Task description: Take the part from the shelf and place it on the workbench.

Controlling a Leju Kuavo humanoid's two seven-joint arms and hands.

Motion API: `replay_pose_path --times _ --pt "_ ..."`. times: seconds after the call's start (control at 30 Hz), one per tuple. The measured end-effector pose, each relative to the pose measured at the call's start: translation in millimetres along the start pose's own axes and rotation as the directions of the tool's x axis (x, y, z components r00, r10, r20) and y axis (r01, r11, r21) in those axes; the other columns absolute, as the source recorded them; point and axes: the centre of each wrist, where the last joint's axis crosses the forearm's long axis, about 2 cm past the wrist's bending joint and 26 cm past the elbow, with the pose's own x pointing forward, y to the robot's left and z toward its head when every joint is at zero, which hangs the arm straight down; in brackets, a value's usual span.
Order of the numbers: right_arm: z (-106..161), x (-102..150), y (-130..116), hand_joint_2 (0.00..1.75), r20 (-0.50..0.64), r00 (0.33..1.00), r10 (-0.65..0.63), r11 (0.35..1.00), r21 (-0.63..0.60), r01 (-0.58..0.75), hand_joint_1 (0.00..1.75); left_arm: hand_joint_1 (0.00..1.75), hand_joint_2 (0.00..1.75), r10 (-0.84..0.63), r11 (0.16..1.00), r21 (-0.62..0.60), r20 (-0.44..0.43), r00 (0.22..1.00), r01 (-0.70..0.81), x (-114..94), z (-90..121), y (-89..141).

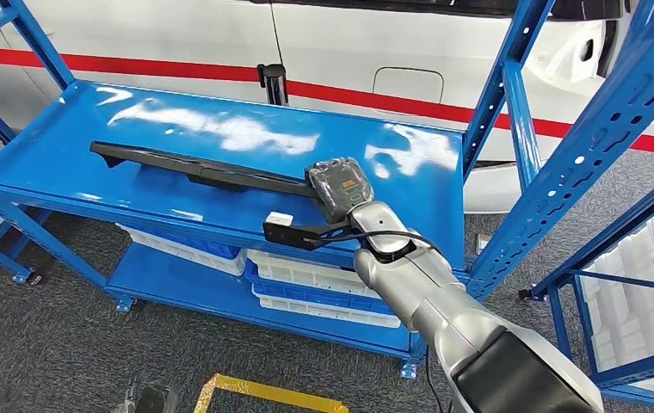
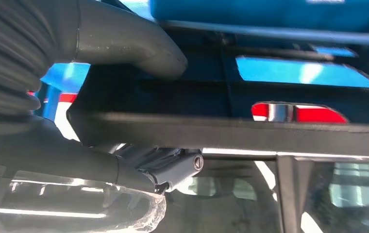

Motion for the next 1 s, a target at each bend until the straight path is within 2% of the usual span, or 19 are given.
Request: replay_pose_path --times 0.13,0.37,0.63,0.77,1.0 --pt "-5.2 3.2 -17.3 1.75 0.053 0.996 -0.071 0.995 -0.071 0.075 1.66 0.00 1.75 0.003 1.000 -0.004 -0.003 1.000 -0.003 -0.9 0.8 0.2" --pt "-12.8 5.6 -68.5 1.75 0.150 0.982 -0.115 0.961 -0.233 0.148 1.66 0.00 1.75 0.011 0.999 -0.030 -0.001 1.000 -0.011 -1.7 1.4 0.0" --pt "-2.7 3.4 -113.0 1.75 0.296 0.941 -0.167 0.890 -0.366 0.273 1.66 0.00 1.75 0.031 0.999 -0.039 -0.046 0.998 -0.033 -6.3 4.2 1.2" --pt "4.9 2.1 -123.6 1.75 0.345 0.923 -0.168 0.871 -0.386 0.303 1.66 0.00 1.75 0.023 0.999 -0.043 -0.066 0.998 -0.026 -8.0 5.1 1.9" --pt "13.2 -7.8 -124.9 1.75 0.404 0.886 -0.229 0.865 -0.333 0.375 1.66 0.00 1.75 0.011 0.998 -0.057 -0.149 0.989 -0.020 -11.4 7.7 2.9"
